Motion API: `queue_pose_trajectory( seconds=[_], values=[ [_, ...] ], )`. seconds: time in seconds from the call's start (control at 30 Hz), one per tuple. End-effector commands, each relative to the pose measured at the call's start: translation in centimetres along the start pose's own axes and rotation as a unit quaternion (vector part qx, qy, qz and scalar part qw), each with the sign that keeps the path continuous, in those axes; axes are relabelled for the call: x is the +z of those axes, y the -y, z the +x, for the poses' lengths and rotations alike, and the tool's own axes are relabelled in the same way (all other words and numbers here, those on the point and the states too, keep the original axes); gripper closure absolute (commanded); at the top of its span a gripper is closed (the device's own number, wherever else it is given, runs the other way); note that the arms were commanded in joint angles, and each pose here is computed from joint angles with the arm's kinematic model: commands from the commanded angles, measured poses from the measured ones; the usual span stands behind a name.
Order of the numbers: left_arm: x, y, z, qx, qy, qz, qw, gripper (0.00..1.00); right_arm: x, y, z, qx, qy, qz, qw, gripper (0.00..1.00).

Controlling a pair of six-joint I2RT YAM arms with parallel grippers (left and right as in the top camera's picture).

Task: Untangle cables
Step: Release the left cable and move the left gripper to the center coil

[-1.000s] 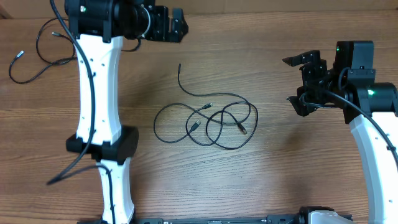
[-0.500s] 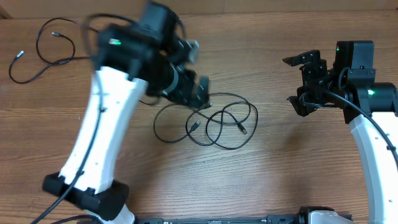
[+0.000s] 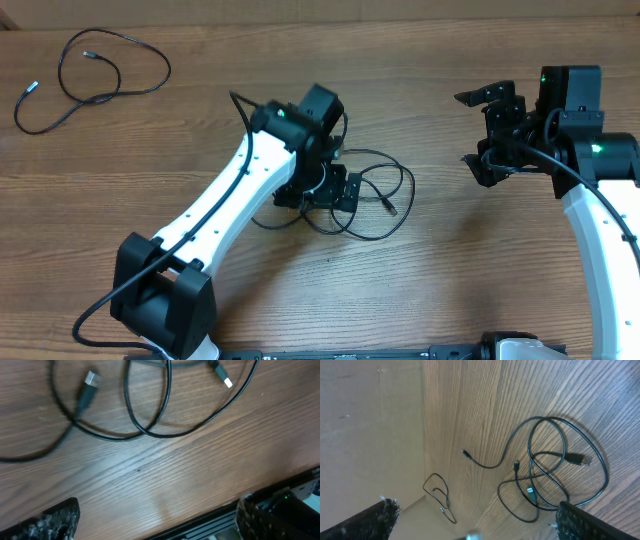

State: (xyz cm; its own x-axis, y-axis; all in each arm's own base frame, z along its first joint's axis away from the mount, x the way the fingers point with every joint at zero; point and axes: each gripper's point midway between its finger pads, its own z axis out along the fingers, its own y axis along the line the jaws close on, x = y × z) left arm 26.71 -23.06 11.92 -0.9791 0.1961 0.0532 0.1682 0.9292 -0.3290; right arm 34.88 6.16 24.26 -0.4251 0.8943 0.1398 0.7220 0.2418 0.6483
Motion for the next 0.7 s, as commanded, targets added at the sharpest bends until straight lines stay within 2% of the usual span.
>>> queue_pose_trajectory(
  seconds=[0.0,0.13,0.3,0.4,0.47,0.67],
  values=[
    [2.7,0.5,1.2,-0.015,-0.024,0.033,0.999,0.0,-0.3,-0.4,-0.3,-0.006,0.009,-0.004,1.0,0.0],
    [4.8,-0.3,0.2,-0.071,0.004,0.029,0.997,0.0,-0.3,-0.4,-0.3,-0.006,0.009,-0.004,1.0,0.0],
    [6.7,-2.9,-1.1,-0.178,0.054,-0.021,0.982,0.09,-0.3,-0.4,-0.3,-0.006,0.009,-0.004,1.0,0.0],
    [7.9,-2.7,-1.0,-0.187,0.059,-0.015,0.98,0.22,-0.3,-0.4,-0.3,-0.006,0.009,-0.004,1.0,0.0],
    [8.5,-2.3,-1.1,-0.18,0.065,-0.009,0.981,0.37,-0.3,-0.4,-0.3,-0.006,0.009,-0.004,1.0,0.0],
    [9.4,-1.2,-1.0,-0.164,0.083,-0.012,0.983,0.4,-0.3,-0.4,-0.3,-0.006,0.009,-0.004,1.0,0.0]
  ],
)
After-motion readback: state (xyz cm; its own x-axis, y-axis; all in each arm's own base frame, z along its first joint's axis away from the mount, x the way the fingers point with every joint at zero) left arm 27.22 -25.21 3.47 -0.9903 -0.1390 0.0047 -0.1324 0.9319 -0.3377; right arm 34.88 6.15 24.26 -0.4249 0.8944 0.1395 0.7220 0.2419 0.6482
